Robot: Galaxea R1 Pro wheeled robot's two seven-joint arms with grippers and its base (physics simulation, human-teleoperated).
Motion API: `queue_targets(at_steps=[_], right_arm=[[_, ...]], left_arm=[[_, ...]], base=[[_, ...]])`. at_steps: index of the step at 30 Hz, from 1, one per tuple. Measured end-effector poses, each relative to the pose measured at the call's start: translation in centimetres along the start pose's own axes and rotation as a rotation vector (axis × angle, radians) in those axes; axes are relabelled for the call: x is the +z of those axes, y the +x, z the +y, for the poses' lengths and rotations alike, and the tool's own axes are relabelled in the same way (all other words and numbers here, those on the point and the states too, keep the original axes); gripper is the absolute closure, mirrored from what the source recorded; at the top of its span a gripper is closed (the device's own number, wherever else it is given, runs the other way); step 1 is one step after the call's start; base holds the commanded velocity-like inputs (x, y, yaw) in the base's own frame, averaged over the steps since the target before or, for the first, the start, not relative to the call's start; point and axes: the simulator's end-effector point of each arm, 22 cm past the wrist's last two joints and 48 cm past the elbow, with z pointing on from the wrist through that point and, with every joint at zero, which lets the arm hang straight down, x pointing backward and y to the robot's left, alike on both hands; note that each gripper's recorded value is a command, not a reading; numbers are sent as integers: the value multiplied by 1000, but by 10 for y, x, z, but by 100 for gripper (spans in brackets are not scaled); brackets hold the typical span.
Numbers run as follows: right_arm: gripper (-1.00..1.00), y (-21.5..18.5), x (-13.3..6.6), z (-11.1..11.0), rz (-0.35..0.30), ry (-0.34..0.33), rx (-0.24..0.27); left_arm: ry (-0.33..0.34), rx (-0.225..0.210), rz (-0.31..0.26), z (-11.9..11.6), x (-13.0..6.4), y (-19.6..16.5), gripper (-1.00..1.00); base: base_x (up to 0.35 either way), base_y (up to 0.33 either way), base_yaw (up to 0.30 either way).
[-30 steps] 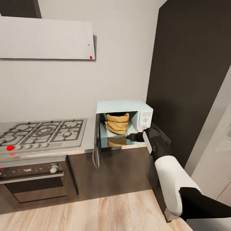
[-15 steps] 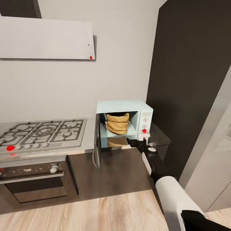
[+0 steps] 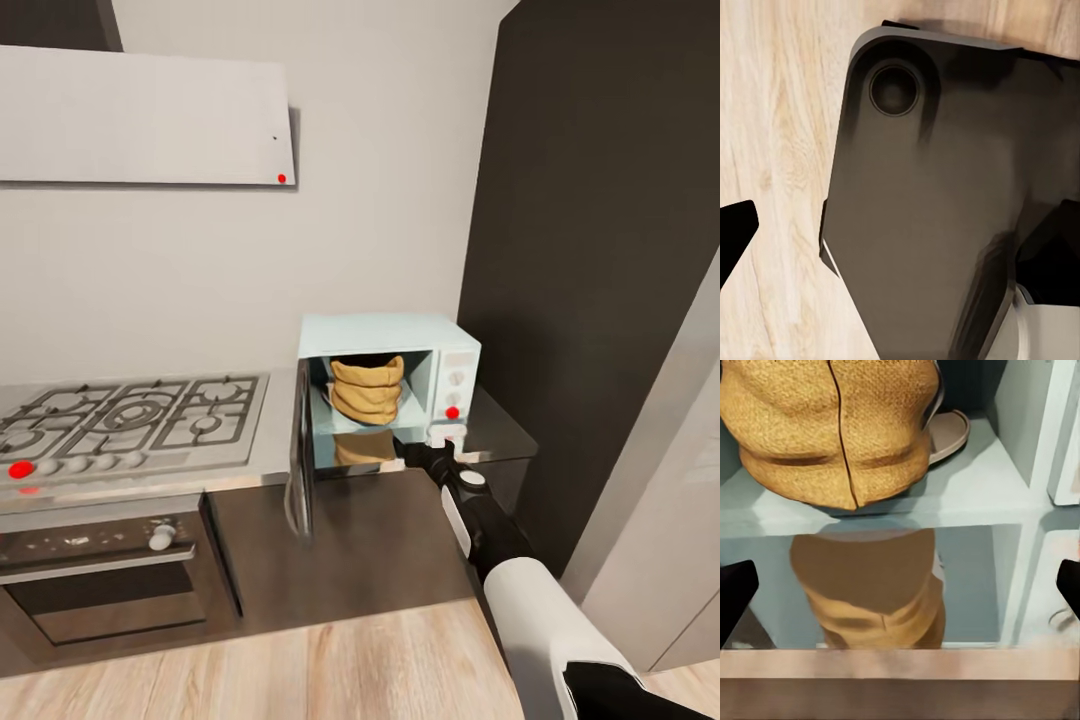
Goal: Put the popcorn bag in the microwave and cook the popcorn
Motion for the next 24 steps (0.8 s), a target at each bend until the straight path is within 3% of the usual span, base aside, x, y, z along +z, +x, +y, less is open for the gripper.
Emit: queue_targets(at_steps=[22,24], right_arm=[[-100,15,1,6,31,-19,5],[-100,16,1,16,35,-39,-25]], left_arm=[[0,0,0,0,0,0,-100],[0,0,0,0,0,0,-100]], base=[[234,0,0],[280,0,0]])
